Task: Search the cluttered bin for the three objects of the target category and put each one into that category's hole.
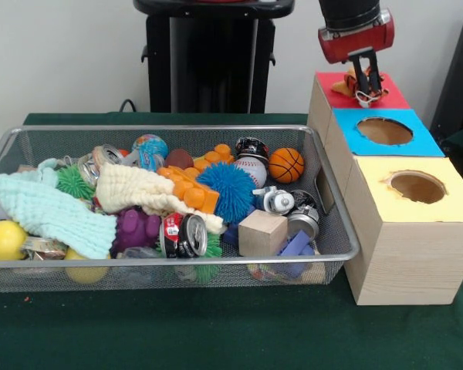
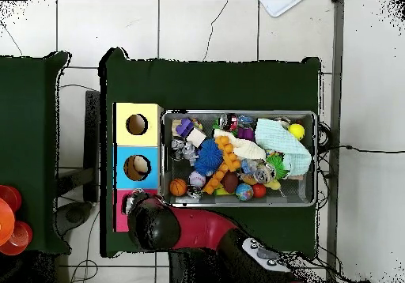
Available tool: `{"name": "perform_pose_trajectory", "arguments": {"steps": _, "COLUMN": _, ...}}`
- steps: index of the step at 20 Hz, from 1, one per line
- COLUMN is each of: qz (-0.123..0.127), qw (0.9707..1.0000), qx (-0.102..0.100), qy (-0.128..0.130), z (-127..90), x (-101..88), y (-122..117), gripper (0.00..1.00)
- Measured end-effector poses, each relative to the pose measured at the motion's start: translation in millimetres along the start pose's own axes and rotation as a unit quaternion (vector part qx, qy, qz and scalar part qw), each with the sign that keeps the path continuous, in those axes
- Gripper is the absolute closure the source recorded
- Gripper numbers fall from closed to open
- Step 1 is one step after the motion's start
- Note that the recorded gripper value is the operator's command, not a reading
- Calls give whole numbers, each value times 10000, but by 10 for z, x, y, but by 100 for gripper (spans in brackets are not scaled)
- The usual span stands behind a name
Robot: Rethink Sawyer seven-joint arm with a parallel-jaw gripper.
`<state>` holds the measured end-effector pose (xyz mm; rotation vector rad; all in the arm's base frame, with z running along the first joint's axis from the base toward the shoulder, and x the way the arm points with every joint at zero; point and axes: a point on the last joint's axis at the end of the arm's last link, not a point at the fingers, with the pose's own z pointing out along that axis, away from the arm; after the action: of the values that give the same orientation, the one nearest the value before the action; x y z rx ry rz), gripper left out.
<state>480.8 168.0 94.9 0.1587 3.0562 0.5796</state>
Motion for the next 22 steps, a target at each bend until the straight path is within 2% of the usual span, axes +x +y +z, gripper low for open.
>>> {"name": "perform_pose_trajectory", "arguments": {"steps": 5, "qz": 66, "qw": 9999, "qx": -41, "qy": -139, "z": 96, "x": -21, "y": -18, "gripper": 100}}
{"name": "perform_pose_trajectory", "arguments": {"steps": 15, "qz": 60, "qw": 9999, "qx": -36, "qy": -149, "z": 90, "x": -24, "y": -17, "gripper": 100}}
{"name": "perform_pose_trajectory", "arguments": {"steps": 20, "qz": 31, "qw": 9998, "qx": -10, "qy": -175, "z": 49, "x": -23, "y": -13, "gripper": 100}}
{"name": "perform_pose_trajectory", "arguments": {"steps": 22, "qz": -35, "qw": 9998, "qx": 20, "qy": -183, "z": -43, "x": -14, "y": 8, "gripper": 100}}
